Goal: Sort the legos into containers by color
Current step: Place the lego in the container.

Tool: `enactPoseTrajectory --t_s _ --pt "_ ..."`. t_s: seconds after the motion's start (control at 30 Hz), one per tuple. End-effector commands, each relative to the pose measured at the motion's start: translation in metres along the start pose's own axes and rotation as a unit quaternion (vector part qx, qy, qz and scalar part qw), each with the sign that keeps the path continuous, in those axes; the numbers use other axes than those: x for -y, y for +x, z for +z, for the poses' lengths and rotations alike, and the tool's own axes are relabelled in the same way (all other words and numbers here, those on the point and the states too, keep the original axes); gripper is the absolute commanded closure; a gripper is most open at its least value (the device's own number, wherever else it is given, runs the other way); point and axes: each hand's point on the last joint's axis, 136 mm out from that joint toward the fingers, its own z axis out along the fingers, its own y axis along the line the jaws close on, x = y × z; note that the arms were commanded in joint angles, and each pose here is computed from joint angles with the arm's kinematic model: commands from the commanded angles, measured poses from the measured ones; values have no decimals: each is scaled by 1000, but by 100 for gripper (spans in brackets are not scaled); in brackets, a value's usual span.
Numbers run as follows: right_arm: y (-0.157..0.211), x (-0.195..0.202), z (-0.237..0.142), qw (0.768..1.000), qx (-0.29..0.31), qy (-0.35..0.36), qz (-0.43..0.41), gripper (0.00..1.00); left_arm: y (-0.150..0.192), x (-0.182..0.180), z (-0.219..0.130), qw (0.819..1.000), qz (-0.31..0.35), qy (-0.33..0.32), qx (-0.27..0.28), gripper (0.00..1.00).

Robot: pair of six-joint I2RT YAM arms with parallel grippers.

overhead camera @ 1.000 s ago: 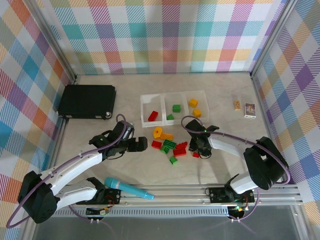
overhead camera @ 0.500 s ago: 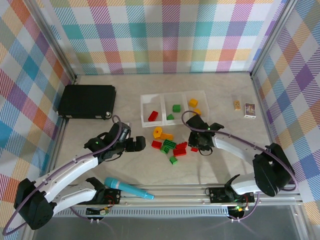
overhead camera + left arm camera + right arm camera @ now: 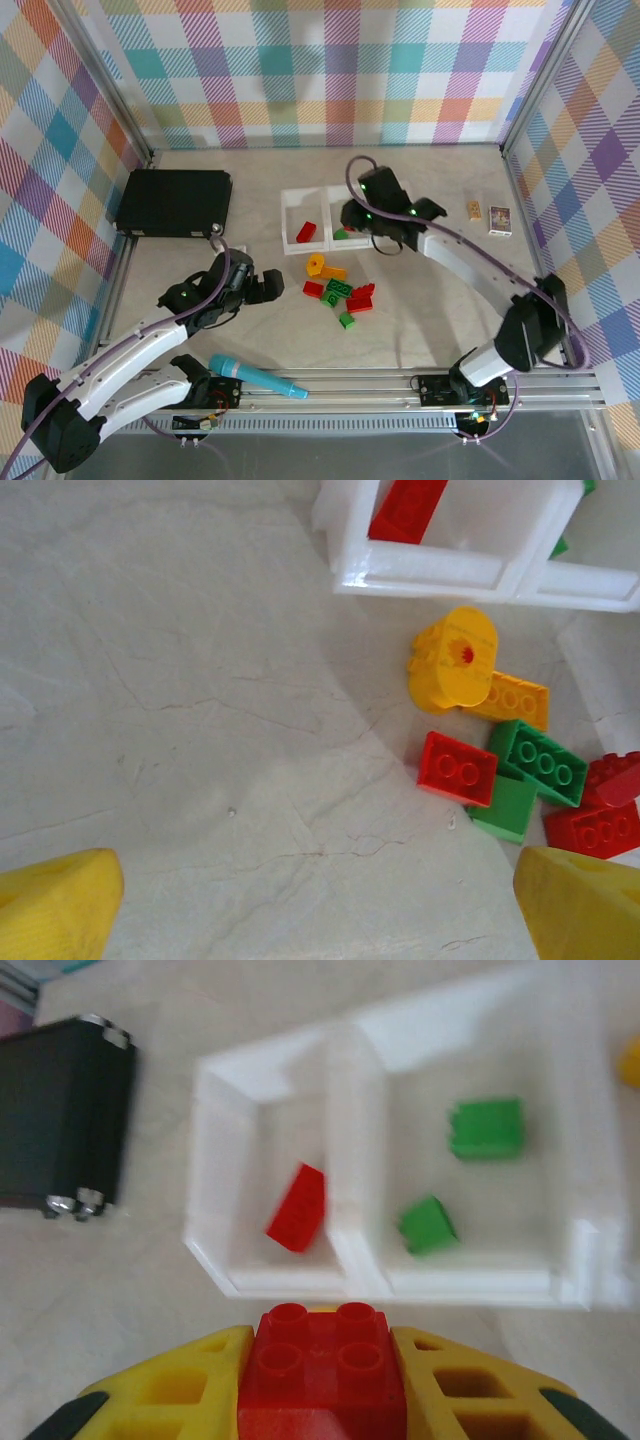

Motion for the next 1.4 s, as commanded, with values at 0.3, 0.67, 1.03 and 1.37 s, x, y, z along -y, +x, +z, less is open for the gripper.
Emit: enactPoseTrajectory --t_s 0.3,0.67,1.03,1.37 --pt "-23 -62 100 983 -28 -103 -147 73 25 -7 1 999 -40 14 -22 0" --pt "-9 -57 163 979 -65 -95 -170 67 33 -16 0 998 -55 9 -22 0" --pt "-18 -56 146 979 -73 -70 -175 30 38 -14 0 998 -53 13 -37 0" --pt "-15 -24 38 992 -58 -2 -111 26 33 6 3 997 -36 45 -49 0"
